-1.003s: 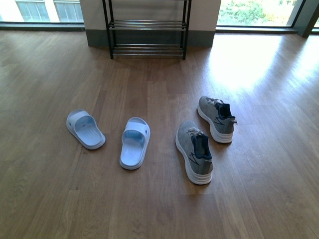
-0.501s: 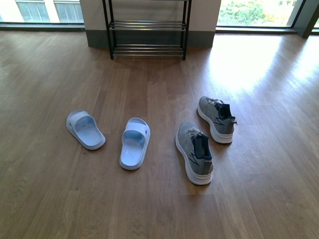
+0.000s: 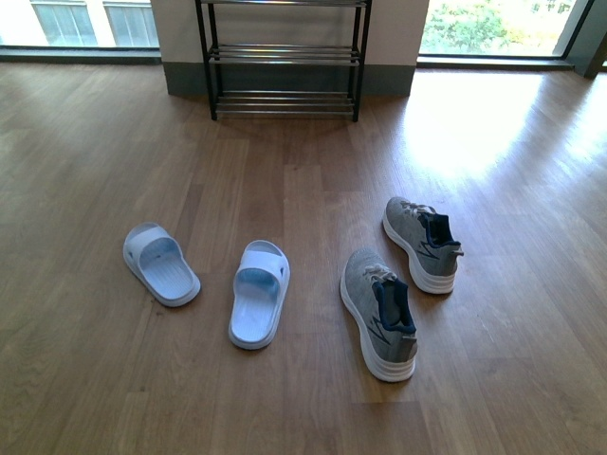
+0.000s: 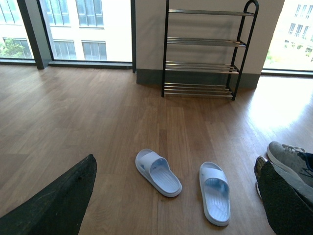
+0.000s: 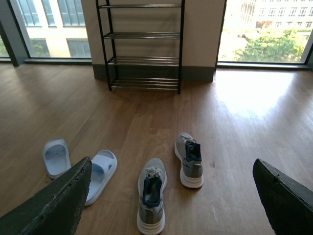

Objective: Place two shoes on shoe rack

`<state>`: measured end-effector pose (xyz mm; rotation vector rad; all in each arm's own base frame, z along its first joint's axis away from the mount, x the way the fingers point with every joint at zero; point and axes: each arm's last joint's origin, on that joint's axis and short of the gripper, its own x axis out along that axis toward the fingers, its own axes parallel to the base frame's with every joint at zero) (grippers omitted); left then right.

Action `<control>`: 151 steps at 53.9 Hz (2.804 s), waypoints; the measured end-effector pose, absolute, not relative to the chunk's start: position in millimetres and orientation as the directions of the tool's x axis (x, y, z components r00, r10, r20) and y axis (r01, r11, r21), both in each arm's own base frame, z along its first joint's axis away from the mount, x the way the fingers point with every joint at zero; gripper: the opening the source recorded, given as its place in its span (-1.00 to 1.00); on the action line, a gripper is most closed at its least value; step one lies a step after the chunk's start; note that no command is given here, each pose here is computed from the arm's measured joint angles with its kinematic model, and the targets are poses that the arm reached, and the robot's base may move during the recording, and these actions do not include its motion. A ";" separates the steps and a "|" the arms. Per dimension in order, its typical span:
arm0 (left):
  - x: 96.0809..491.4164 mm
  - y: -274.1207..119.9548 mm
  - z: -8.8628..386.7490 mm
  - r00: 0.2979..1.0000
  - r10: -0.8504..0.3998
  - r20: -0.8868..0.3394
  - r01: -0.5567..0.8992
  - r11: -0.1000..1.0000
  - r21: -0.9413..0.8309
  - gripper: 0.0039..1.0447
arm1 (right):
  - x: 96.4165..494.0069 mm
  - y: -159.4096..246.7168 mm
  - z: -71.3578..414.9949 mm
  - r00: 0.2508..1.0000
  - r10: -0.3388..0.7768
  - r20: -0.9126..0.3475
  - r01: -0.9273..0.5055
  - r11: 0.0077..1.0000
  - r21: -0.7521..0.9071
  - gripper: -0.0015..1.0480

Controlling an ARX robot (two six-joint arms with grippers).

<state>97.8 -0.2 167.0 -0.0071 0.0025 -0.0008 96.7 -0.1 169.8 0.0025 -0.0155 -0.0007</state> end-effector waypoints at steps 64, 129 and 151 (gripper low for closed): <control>97.8 -0.2 167.0 1.000 -0.001 -0.002 0.001 1.000 -0.007 0.83 | 96.7 -0.1 169.7 1.000 -0.001 0.015 0.001 1.000 0.002 0.82; 97.8 -0.2 167.0 1.000 -0.001 -0.002 0.001 1.000 -0.007 0.83 | 333.5 -2.2 -58.7 0.490 -0.018 -0.871 -0.005 1.000 -0.024 0.82; 97.8 -0.2 167.0 1.000 -0.001 -0.002 0.001 1.000 -0.007 0.83 | 348.0 -9.4 -98.7 0.439 -0.027 -0.898 -0.037 0.998 -0.048 0.82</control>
